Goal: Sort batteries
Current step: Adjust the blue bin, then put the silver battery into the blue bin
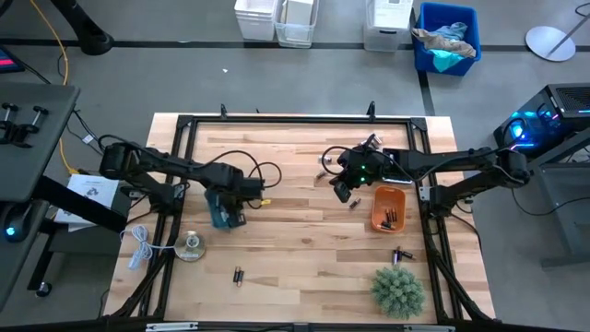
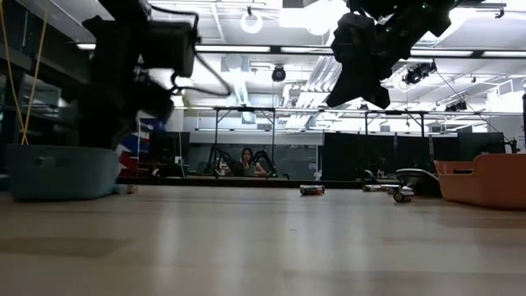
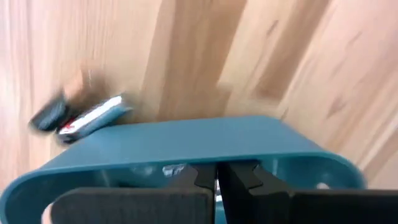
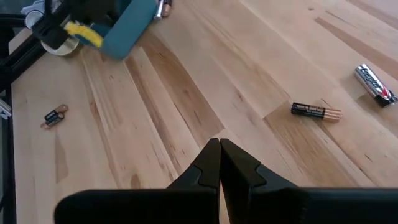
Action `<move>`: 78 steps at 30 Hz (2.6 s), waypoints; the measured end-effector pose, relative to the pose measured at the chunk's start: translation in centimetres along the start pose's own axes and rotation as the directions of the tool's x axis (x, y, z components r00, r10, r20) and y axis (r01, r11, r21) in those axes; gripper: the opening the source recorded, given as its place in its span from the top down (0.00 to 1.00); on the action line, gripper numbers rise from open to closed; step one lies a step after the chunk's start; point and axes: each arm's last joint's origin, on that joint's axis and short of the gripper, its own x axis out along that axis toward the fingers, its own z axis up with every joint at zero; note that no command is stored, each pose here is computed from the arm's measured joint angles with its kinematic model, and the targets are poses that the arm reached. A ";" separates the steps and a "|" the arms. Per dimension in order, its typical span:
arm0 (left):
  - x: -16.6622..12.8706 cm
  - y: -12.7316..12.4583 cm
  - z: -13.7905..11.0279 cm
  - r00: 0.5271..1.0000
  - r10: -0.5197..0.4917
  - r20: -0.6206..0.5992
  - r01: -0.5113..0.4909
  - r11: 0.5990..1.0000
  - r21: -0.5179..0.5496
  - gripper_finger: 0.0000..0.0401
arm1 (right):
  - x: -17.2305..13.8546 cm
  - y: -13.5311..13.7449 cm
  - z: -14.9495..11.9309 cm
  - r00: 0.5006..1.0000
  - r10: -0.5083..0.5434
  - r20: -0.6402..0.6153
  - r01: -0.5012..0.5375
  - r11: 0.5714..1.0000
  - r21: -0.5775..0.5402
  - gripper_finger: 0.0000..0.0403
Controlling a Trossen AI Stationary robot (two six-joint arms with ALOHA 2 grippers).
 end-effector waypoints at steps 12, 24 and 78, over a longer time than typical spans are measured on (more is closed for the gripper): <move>-0.3 -4.1 -0.7 0.997 -0.064 0.044 0.058 0.989 0.133 1.00 | 0.0 0.1 0.1 1.000 0.008 0.014 -0.008 1.000 0.007 1.00; -0.9 -6.2 -2.4 0.996 -0.084 0.013 0.080 0.979 0.187 1.00 | 0.0 0.2 0.4 0.999 0.020 0.048 -0.019 1.000 -0.018 1.00; -12.9 -0.5 -2.1 0.694 -0.165 0.701 0.432 0.874 -0.222 1.00 | 1.1 -26.5 7.2 0.584 -0.567 -0.581 0.804 0.504 0.316 0.52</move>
